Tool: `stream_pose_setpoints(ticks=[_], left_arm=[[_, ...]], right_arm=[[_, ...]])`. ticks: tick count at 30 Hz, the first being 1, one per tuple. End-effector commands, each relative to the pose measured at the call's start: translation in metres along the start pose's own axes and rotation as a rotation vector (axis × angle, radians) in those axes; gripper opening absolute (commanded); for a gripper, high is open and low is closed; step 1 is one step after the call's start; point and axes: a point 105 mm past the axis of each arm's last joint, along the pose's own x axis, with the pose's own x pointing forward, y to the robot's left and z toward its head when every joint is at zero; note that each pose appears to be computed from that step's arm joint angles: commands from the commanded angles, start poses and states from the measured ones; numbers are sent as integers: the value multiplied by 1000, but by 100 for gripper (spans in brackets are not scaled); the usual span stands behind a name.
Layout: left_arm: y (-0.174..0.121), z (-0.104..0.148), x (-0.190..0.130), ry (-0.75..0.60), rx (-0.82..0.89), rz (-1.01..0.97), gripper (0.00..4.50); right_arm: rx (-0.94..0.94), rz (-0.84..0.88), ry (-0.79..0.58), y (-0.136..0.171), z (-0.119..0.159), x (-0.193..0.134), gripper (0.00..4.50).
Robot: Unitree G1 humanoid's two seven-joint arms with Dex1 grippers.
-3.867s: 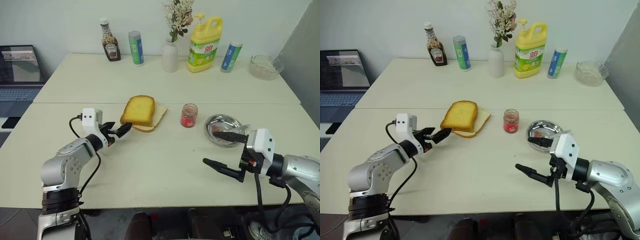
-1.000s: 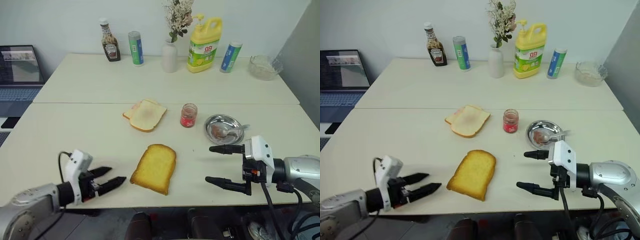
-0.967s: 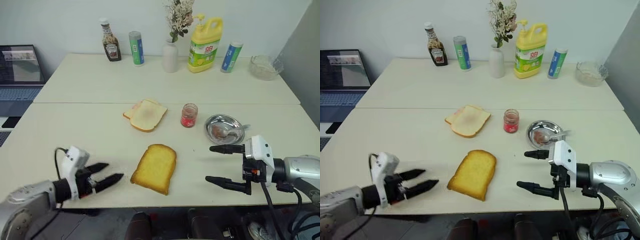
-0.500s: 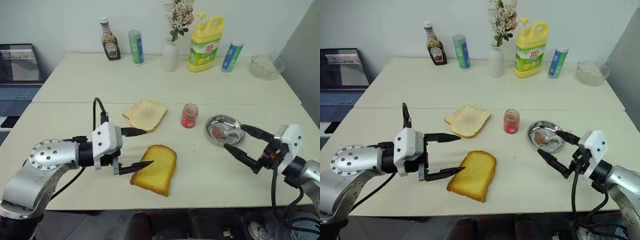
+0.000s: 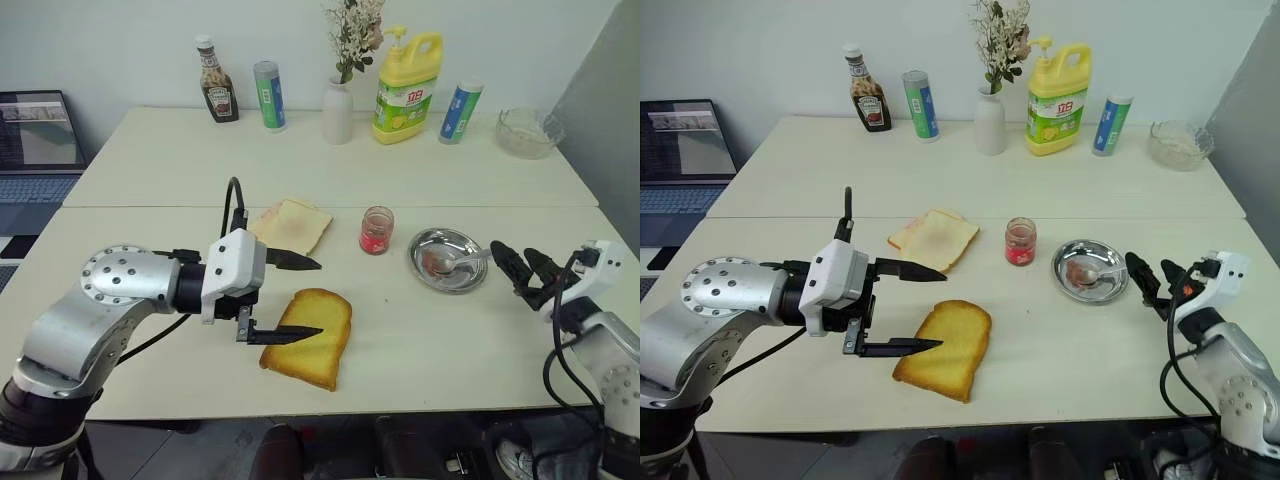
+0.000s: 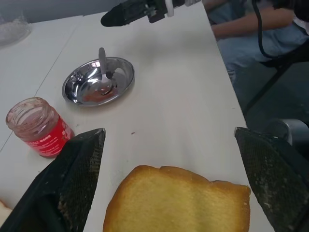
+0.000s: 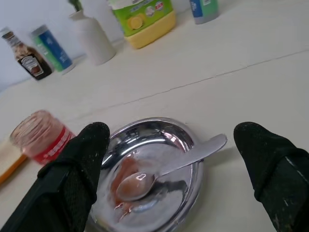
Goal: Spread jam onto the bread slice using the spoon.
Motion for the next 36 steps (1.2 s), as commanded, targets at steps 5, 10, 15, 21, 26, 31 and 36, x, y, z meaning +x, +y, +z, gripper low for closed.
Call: stream_pose_setpoints(ticks=[5,10,15,21,26,31,36], left_arm=[[-5,0,5,19,28,-14,446],[-5,0,8,20,34,-17,446],[-3,0,10,14,36,-22,446],[-2,0,11,14,38,-24,446],[-2,-1,12,16,37,-20,450],[-3,-4,13,16,35,-24,450],[-2,-5,13,19,39,-23,450]], right_arm=[[92,-25,-10,-19,1,11,450],[179,8,-12,-18,-3,22,450],[242,45,17,-13,-10,34,450],[266,60,24,-13,-13,41,450],[287,71,22,-12,-14,43,389],[294,89,13,-9,-11,43,207],[290,86,5,-11,-8,40,32]])
